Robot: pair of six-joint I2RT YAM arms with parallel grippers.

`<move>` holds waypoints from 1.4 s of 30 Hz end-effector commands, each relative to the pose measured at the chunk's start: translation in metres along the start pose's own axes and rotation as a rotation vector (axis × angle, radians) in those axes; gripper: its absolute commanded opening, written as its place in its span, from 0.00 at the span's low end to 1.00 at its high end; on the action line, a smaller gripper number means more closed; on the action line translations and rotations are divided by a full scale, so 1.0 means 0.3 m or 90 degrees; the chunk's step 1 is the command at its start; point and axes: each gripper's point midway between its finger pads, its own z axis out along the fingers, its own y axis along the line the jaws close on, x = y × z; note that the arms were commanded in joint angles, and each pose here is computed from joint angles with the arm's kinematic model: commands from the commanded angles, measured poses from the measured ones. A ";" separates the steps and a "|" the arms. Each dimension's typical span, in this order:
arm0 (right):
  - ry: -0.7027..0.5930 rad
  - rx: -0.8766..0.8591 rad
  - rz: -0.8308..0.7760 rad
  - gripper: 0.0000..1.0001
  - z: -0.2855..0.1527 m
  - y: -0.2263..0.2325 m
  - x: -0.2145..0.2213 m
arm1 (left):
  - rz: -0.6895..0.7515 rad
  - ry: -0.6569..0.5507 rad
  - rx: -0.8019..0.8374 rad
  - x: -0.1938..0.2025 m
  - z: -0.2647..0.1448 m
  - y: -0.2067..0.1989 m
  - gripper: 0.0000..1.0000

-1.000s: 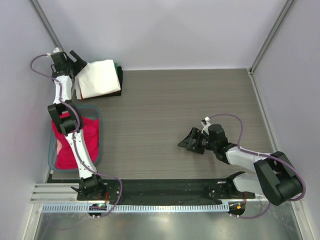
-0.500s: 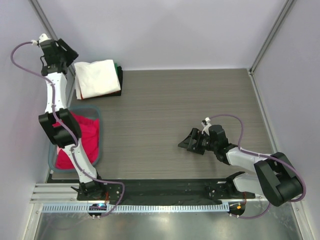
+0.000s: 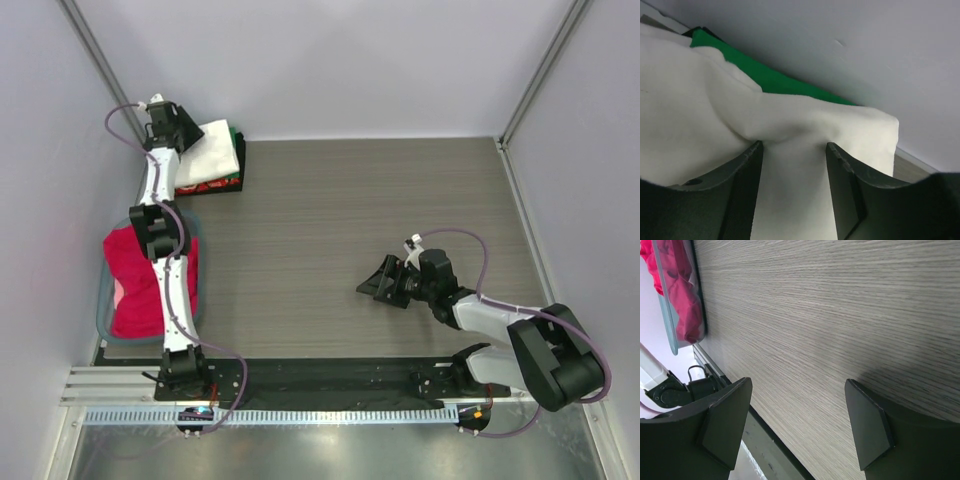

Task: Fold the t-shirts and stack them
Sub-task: Neatly place the folded tshirt to the corner, then reset both grippers

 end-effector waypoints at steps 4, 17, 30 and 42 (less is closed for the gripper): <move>-0.015 -0.029 -0.002 0.81 0.005 0.022 -0.029 | 0.026 -0.208 0.006 -0.206 0.065 -0.033 0.66; -0.022 -0.034 -0.004 0.81 0.000 0.022 -0.034 | 0.066 -0.336 0.066 -0.482 -0.443 -0.413 1.00; -0.035 -0.036 -0.012 0.81 -0.012 0.028 -0.038 | 0.008 -0.183 -0.031 -0.215 -1.042 -0.253 1.00; -0.036 -0.036 -0.016 0.81 -0.018 0.028 -0.035 | 0.072 0.072 -0.153 0.394 -1.330 0.128 1.00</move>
